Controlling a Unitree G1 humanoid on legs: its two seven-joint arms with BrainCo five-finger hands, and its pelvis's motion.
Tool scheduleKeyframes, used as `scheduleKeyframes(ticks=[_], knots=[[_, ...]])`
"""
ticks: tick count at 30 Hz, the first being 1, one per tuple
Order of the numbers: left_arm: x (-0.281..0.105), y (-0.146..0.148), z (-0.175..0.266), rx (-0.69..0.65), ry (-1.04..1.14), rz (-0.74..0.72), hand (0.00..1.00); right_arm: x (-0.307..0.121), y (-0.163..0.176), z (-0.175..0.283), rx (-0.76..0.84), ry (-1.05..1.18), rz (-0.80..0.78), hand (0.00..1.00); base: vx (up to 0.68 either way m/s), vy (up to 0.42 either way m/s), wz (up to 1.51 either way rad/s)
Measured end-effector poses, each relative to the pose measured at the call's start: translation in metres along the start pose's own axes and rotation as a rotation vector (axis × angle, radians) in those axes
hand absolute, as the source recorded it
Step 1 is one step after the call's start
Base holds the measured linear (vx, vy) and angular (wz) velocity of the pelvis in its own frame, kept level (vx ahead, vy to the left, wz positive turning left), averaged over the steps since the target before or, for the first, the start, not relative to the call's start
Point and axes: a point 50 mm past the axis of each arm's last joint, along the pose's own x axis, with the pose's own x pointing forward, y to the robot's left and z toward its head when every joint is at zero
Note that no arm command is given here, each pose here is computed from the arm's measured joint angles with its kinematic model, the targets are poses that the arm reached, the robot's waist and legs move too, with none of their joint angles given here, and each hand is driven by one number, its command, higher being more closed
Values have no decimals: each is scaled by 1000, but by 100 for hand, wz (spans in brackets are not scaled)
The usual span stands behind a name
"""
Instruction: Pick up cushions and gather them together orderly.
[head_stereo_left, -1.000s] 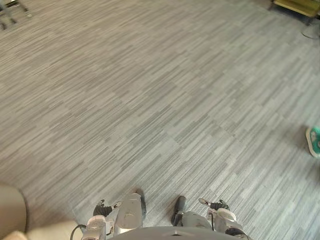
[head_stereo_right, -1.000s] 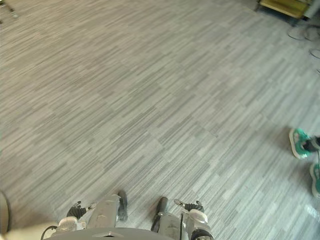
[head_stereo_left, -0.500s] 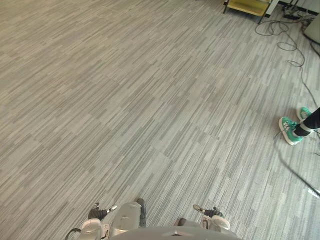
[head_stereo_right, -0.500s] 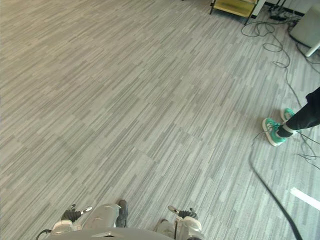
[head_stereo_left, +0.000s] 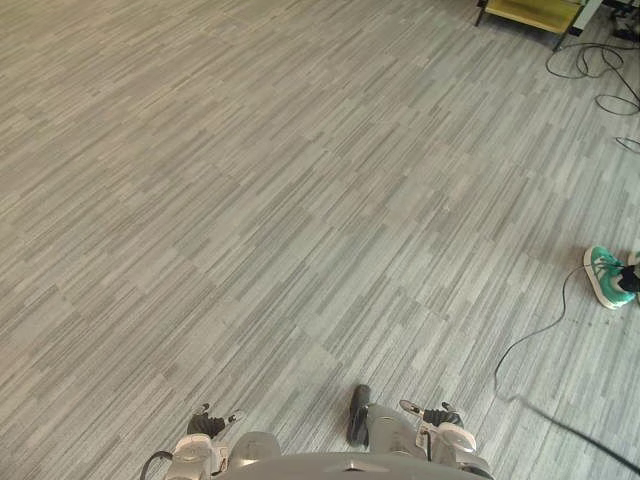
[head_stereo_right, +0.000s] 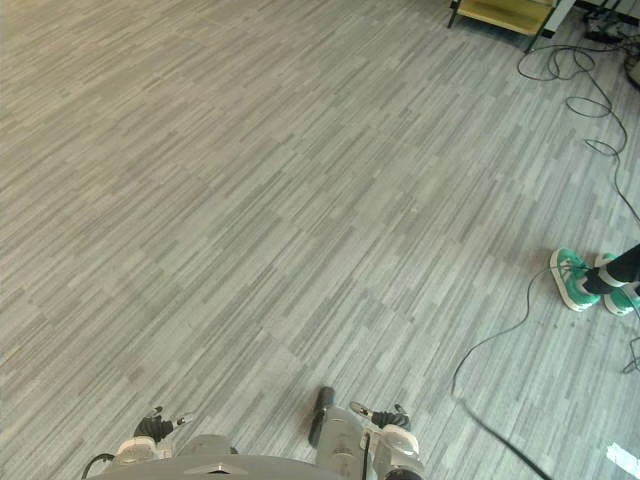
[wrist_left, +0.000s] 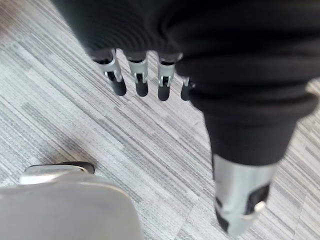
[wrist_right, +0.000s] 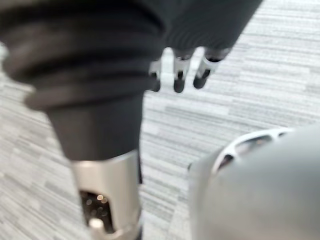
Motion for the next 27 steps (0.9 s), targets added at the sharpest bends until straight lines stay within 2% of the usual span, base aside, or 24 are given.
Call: scheduleKeyframes(ticks=[14,16,17,27], knots=[[3,7,9,40,-32,3,0,-2,6,-12,21,48,12,0,60,80,15],[2,6,8,53,-30,-5,0,-2,6,-12,28,48,9,0,-2,69,-4],[2,12,-10,77,42,-8,0,-5,-6,-33,86,129,-34,0,1,12,-3],[2,12,-10,77,42,-8,0,-5,-6,-33,86,129,-34,0,0,0,0]])
